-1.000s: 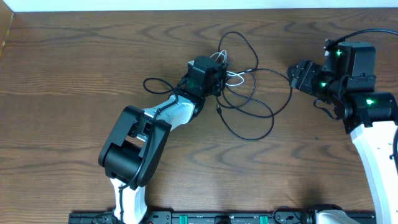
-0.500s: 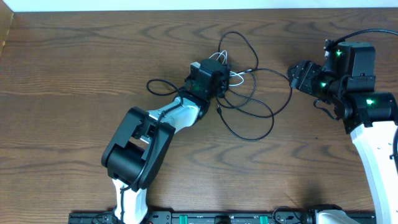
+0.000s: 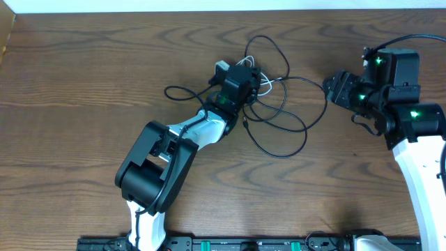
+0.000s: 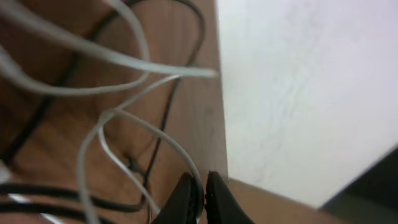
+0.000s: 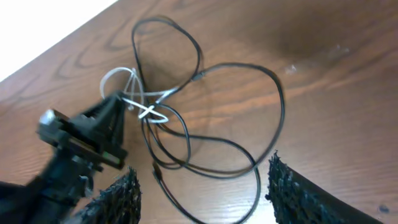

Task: Untangle cables

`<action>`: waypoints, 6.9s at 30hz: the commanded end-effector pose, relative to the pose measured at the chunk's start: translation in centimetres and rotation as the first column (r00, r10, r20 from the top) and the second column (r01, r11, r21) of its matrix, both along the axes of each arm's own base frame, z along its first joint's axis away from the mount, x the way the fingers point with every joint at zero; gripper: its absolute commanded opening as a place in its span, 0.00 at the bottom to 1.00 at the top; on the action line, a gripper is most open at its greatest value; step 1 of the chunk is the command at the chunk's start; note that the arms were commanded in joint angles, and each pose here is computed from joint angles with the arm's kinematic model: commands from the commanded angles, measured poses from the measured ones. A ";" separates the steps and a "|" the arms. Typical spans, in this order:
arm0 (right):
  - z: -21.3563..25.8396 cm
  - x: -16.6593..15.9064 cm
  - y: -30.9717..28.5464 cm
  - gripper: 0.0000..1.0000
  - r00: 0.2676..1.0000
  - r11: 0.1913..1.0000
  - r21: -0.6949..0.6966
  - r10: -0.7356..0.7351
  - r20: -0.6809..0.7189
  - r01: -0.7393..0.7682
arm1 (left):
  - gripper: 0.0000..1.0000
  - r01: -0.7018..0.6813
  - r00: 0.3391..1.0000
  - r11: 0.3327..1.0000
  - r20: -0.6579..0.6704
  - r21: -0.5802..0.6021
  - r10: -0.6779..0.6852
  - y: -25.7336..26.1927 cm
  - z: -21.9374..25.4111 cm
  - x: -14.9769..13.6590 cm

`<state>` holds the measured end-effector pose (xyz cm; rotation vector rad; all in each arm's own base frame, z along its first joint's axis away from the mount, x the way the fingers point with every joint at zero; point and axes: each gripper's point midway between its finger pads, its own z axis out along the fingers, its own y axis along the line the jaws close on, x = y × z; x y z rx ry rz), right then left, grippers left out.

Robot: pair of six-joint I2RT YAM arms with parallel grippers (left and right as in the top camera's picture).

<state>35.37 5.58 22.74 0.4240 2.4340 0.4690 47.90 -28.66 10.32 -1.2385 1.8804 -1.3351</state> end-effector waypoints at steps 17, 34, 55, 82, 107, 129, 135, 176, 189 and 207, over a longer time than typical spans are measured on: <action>-5.3 -2.0 4.0 0.71 0.986 0.992 -0.007 0.123 -0.111 -0.125 | 0.08 0.353 0.542 0.858 0.667 0.372 -0.512 0.9 26.6 -8.3; -3.8 -1.5 9.1 0.76 0.965 0.932 0.267 0.261 -0.022 -0.246 | 0.08 0.324 0.547 0.710 0.489 0.625 -0.679 1.0 23.6 -12.0; -6.6 -2.7 6.2 0.87 0.959 0.965 0.058 0.262 -0.109 -0.257 | 0.74 0.408 0.818 0.869 -0.534 0.280 -0.212 14.3 5.3 -18.9; -7.3 -3.1 5.2 0.88 0.963 0.974 0.012 0.227 -0.146 -0.227 | 0.58 -0.127 0.596 0.975 -0.772 0.180 0.220 11.4 -4.9 -15.3; -7.8 -3.6 4.6 0.88 0.961 0.977 -0.009 0.209 -0.180 -0.214 | 0.20 -0.152 0.611 0.953 -0.732 0.263 0.300 10.6 -8.3 -14.0; -8.2 -4.7 4.6 0.88 0.950 0.976 0.002 0.215 -0.226 -0.220 | 0.08 0.072 0.902 0.948 -0.426 0.310 0.070 10.9 -0.4 -9.1; -8.2 -4.7 4.6 0.88 0.950 0.976 0.003 0.214 -0.227 -0.220 | 0.08 0.043 0.981 0.946 -0.192 0.320 0.020 11.3 7.6 -8.3; -8.1 -6.3 6.4 0.99 0.921 0.956 0.119 0.291 -0.260 -0.268 | 0.08 0.024 0.998 0.969 -0.059 0.245 -0.010 10.6 12.7 -8.4; -7.3 -6.7 8.0 0.99 0.922 0.949 0.281 0.228 -0.312 -0.140 | 0.08 0.034 0.996 0.983 -0.089 0.179 -0.019 9.9 12.7 -8.7; -5.1 -5.1 14.5 0.62 0.923 0.910 0.232 0.373 -0.093 -0.344 | 0.08 0.032 0.995 0.988 -0.101 0.152 -0.016 9.8 12.7 -8.8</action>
